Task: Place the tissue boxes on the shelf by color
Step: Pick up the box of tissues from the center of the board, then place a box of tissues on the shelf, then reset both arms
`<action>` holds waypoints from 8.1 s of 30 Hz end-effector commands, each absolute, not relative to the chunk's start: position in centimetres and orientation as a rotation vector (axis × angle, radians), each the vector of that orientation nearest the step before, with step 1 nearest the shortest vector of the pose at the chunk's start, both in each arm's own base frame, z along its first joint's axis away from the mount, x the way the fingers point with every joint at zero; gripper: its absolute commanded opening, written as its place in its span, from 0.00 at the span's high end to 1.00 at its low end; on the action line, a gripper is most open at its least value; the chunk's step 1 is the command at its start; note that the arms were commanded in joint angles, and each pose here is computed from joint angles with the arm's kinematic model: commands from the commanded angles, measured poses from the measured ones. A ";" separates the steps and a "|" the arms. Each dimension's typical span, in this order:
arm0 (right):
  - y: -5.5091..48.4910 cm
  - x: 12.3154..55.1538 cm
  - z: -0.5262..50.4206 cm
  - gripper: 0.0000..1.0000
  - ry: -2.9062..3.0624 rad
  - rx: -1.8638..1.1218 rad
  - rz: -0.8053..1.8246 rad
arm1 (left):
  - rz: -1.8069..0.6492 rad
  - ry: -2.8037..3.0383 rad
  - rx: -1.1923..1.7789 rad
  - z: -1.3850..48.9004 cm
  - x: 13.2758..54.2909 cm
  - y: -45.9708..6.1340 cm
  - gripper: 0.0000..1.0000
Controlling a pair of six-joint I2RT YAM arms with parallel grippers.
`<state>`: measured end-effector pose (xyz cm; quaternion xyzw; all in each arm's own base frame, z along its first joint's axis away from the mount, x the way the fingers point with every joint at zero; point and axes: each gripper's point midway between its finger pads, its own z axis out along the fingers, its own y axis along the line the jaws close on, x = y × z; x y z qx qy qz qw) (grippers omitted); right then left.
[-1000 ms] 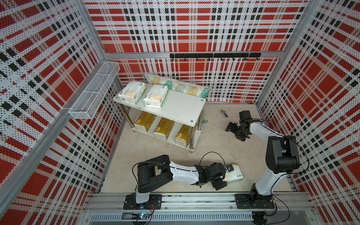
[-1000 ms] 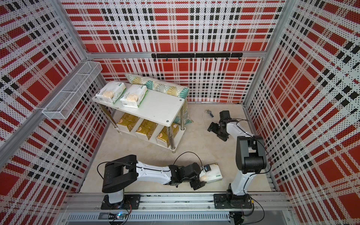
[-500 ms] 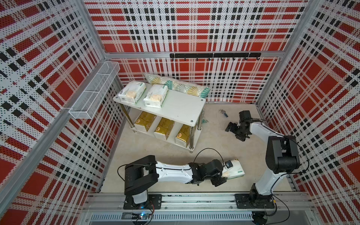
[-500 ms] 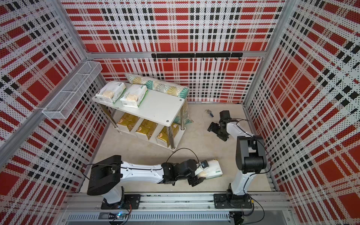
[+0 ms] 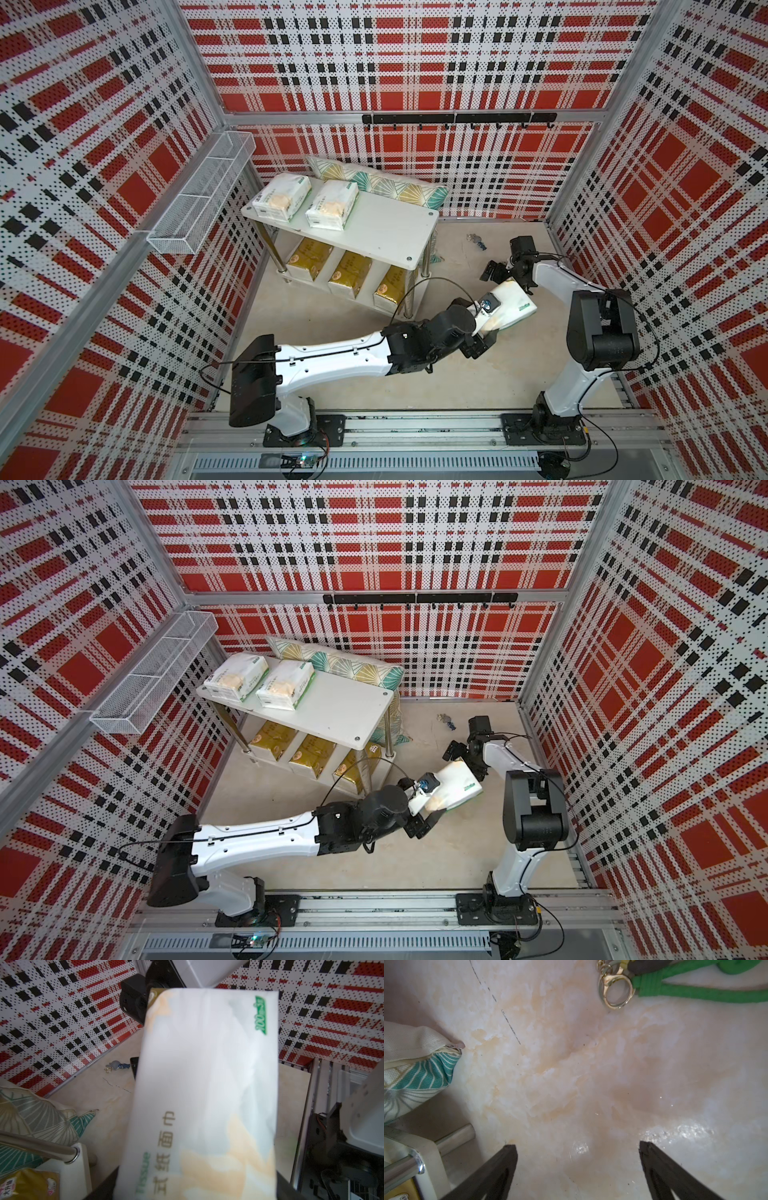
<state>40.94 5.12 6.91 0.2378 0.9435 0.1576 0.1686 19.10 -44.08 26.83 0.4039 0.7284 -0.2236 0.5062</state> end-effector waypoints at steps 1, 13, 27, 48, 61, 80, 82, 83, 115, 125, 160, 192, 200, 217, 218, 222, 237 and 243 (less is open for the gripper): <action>4.9 41.2 7.6 0.00 2.662 0.665 0.453 | -0.493 1.730 0.855 31.0 20.5 -42.6 0.22; 5.1 41.4 7.5 0.00 2.664 0.664 0.469 | -0.334 1.623 0.610 41.3 24.1 -37.8 0.21; 5.1 41.3 7.4 0.00 2.669 0.658 0.464 | -0.223 1.599 0.370 46.8 28.5 -27.0 0.21; 5.1 41.2 7.0 0.00 2.673 0.665 0.466 | -0.213 1.745 0.326 42.7 34.6 -23.8 0.22; 5.2 41.3 6.5 0.00 2.680 0.665 0.469 | -0.196 1.830 0.329 40.7 35.8 -22.5 0.21; 5.5 41.4 5.9 0.00 2.684 0.673 0.486 | -0.169 1.882 0.326 40.2 34.3 -21.8 0.22; 5.5 41.4 6.0 0.00 2.683 0.671 0.484 | -0.160 1.885 0.326 40.2 34.4 -21.7 0.22; 5.5 41.5 6.0 0.00 2.682 0.667 0.482 | -0.154 1.888 0.324 40.1 34.3 -21.6 0.22; 5.9 41.6 6.0 0.00 2.686 0.662 0.479 | -0.138 1.928 0.364 38.5 34.6 -21.0 0.06; 5.8 41.5 5.8 0.00 2.688 0.663 0.478 | -0.170 1.873 0.353 40.1 34.3 -21.0 0.01; 5.6 41.5 6.3 0.00 2.683 0.624 0.452 | -0.261 1.590 0.073 48.4 28.7 -13.6 0.01; 4.9 42.9 16.2 0.00 2.333 0.289 0.158 | 0.095 1.897 -0.421 23.7 33.9 -3.1 0.00; 0.1 41.7 18.9 0.00 1.962 0.240 -0.151 | 0.263 1.691 -0.510 19.9 34.6 2.6 0.01; -2.1 37.7 14.9 0.00 1.720 0.183 -0.288 | 0.247 1.520 -0.398 17.3 34.8 4.5 0.00; -1.9 37.7 14.9 0.00 1.714 0.169 -0.278 | 0.250 1.533 -0.367 17.2 35.7 4.4 0.01; -1.2 37.9 14.6 0.00 1.686 0.122 -0.247 | 0.180 1.550 -0.332 15.8 36.9 5.0 0.02; -1.0 39.1 12.6 0.00 1.733 0.083 -0.123 | 0.151 1.531 -0.257 15.6 37.0 3.8 0.01; -1.1 39.1 12.5 0.00 1.739 0.084 -0.118 | 0.161 1.532 -0.257 15.5 36.9 3.7 0.01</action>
